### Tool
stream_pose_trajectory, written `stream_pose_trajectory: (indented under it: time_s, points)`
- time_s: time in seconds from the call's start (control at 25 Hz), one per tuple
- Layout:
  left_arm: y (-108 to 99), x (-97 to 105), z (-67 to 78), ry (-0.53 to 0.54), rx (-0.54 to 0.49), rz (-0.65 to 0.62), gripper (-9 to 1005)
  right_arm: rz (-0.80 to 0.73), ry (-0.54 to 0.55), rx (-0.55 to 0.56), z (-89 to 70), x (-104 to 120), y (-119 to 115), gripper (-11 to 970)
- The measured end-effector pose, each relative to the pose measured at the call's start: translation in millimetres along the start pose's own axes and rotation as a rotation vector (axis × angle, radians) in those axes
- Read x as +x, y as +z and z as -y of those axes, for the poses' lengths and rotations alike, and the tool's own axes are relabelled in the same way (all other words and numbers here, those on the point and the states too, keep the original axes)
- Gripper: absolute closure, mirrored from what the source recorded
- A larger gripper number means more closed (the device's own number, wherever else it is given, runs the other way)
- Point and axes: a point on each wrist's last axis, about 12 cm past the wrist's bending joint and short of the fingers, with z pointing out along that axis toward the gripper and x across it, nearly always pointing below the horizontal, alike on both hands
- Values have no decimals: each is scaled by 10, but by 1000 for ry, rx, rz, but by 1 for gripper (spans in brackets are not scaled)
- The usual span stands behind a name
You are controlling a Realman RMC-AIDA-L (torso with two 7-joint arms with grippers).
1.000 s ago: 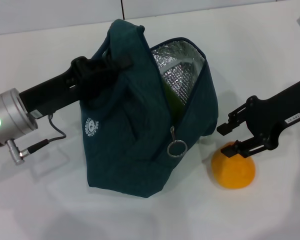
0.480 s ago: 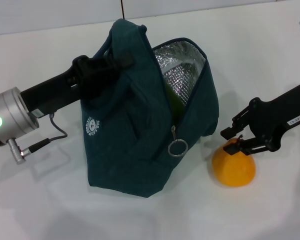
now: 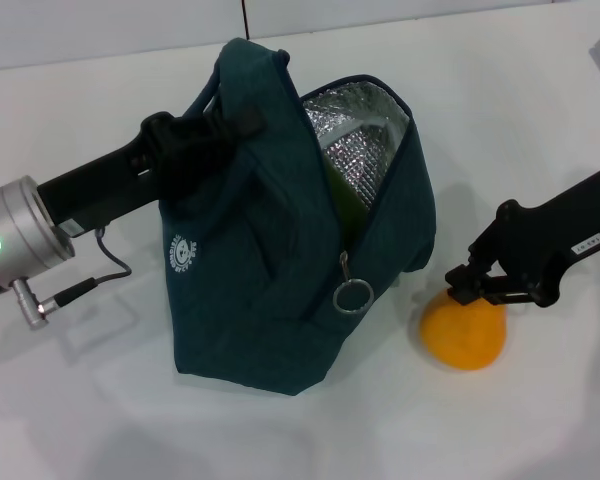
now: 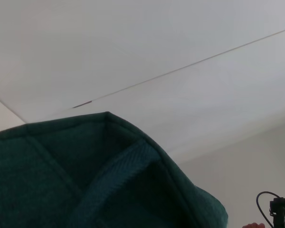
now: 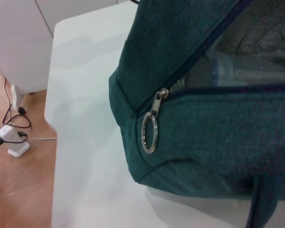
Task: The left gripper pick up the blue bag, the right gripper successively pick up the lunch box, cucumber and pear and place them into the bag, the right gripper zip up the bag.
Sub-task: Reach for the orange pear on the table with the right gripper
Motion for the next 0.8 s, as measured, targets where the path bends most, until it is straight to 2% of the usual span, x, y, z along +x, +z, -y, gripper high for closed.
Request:
stream_pose_trajectory:
  time_s: [0.2, 0.4, 0.6, 0.8]
  points:
    - [0, -3, 5, 3, 2, -1, 942, 3, 2, 4, 4, -2, -3, 826]
    - [-6, -8, 8, 4, 2, 0, 942, 40, 6, 50, 39, -21, -71, 952]
    - [-13, -14, 10, 5, 3, 4, 942, 108, 0, 76, 51, -71, -155, 931]
    - [-23, -27, 14, 9, 2, 6, 942, 112, -5, 60, 36, -74, -195, 882]
